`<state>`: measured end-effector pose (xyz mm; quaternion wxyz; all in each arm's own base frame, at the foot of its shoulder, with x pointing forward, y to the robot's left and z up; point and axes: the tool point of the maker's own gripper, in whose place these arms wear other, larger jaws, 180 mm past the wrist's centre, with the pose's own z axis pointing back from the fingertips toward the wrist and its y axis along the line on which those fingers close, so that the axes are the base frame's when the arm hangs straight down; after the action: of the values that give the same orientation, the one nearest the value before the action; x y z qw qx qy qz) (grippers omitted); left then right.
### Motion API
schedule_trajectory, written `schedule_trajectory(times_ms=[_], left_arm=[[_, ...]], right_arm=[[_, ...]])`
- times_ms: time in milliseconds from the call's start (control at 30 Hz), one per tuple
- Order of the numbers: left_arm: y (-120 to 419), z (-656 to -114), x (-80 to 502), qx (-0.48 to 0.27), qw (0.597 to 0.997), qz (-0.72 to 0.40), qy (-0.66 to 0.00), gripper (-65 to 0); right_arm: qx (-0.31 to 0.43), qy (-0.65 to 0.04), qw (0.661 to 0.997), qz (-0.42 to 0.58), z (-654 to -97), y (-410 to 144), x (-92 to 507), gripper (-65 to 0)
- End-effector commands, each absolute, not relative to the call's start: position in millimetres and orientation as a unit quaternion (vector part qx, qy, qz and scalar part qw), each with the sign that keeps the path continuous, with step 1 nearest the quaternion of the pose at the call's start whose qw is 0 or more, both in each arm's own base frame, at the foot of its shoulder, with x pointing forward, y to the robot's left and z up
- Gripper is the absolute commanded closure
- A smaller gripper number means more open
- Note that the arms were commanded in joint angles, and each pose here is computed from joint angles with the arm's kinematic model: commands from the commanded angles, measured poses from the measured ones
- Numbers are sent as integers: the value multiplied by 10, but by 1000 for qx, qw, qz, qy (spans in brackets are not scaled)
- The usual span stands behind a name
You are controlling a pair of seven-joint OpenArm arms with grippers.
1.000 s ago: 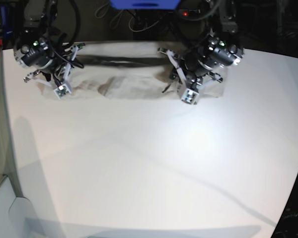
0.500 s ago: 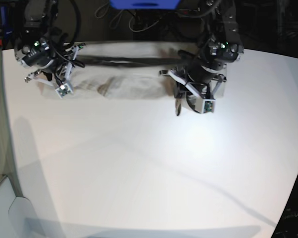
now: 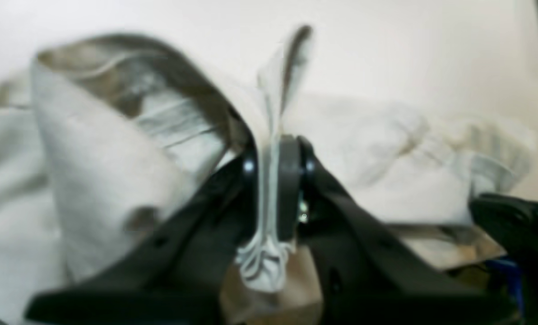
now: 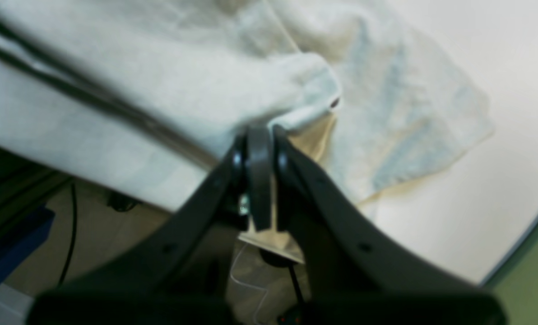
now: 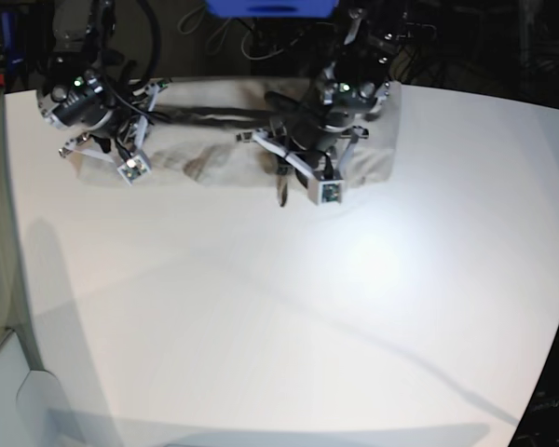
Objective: Layout the t-shirt on the table in an organized manner, then fold the t-shirt properly
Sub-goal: 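Move the left gripper to the strip's middle and grasp the fabric, then fold the strip end held by the left gripper toward the right gripper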
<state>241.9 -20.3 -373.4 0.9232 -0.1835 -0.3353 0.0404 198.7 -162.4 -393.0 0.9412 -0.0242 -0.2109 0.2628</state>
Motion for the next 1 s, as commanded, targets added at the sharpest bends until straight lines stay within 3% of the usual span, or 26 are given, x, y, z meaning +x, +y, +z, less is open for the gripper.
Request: schedule_trajectory(times_ms=[0, 567, 600, 767, 833, 967], left_arm=[[-269, -3645, 2447, -196, 917, 48, -343, -2], [-528, -3630, 2468, -211, 917, 7, -339, -20], [-530, -3624, 2469, -211, 916, 7, -340, -43], [-522, -3615, 2465, -210, 915, 8, -344, -302], [-529, -3612, 2464, -213, 915, 8, -343, -374], [-550, -3542, 2483, -218, 910, 7, -352, -345]], right_arm=[[-26, -226, 937, 266, -3864, -1623, 2047, 0], [-27, -226, 936, 267, -3861, -1623, 2053, 0], [-27, -226, 936, 267, -3861, -1623, 2053, 0], [-28, -226, 936, 267, -3860, -1632, 2054, 0], [-28, -226, 936, 267, -3860, -1632, 2054, 0], [-29, -226, 936, 268, -3859, -1637, 2054, 0]])
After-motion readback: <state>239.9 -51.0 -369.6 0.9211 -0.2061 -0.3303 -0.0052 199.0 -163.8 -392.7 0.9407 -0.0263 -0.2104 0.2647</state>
